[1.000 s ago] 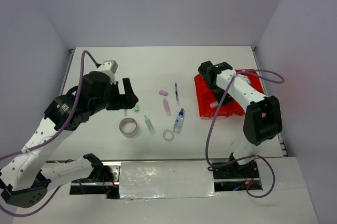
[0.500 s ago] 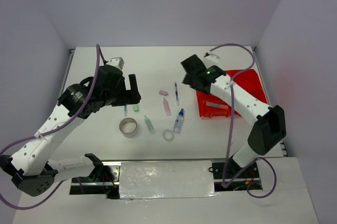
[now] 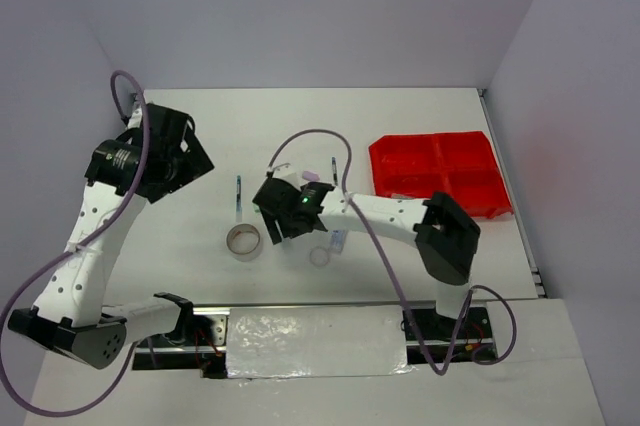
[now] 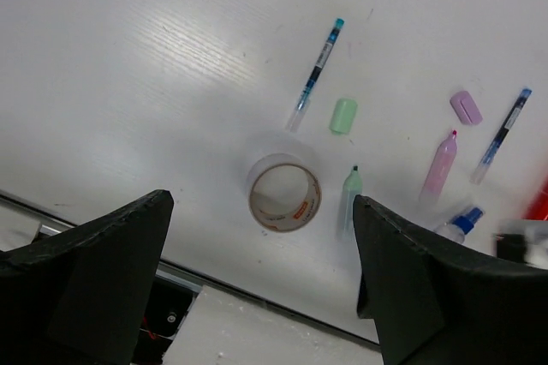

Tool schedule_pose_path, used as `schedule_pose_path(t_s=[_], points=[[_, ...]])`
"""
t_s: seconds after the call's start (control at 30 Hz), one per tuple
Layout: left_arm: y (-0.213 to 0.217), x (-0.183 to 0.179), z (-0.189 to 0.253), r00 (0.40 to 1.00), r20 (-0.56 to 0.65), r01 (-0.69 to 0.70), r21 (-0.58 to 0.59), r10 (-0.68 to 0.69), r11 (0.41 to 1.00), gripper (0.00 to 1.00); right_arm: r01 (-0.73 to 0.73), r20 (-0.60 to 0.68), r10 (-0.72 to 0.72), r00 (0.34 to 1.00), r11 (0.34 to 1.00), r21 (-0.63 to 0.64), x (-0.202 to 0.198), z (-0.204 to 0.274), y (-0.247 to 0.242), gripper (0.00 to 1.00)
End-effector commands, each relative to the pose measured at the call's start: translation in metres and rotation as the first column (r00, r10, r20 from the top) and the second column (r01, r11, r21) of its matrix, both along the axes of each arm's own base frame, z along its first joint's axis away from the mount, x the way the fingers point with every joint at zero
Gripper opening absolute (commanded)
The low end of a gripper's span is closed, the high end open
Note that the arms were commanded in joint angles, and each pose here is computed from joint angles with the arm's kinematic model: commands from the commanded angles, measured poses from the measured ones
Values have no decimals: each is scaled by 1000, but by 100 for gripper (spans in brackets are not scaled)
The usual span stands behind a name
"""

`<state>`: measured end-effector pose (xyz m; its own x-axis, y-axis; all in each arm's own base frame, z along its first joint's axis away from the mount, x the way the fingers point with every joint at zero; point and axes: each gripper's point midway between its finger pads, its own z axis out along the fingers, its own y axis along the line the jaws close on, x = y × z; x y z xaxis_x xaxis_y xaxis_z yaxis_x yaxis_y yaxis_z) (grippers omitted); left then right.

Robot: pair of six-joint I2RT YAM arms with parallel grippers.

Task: Sort the stationery into containers
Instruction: Pick up the pen from the center of the board.

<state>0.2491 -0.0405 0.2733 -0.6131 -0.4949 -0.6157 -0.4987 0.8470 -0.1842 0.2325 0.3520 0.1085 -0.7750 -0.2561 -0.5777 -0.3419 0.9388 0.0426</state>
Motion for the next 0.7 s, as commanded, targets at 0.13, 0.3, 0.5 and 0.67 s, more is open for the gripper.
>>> schedule_pose_path(t_s=[0.13,0.3,0.5,0.67], points=[[5,-8,-3,999,3,41,-54,-41,998,99,-191,-34,191,981,982,8,-3,-32,44,78],[0,-13,-5,997,21,76,-77,-75,994,99,-215,-99,214,972,977,3,-5,-59,51,64],[3,-18,5,994,41,105,-56,-102,993,99,-168,-137,162,977,985,-32,0,-87,41,57],[5,-22,1,993,27,113,-47,-112,992,99,-136,-166,122,978,988,-75,-3,-106,30,19]])
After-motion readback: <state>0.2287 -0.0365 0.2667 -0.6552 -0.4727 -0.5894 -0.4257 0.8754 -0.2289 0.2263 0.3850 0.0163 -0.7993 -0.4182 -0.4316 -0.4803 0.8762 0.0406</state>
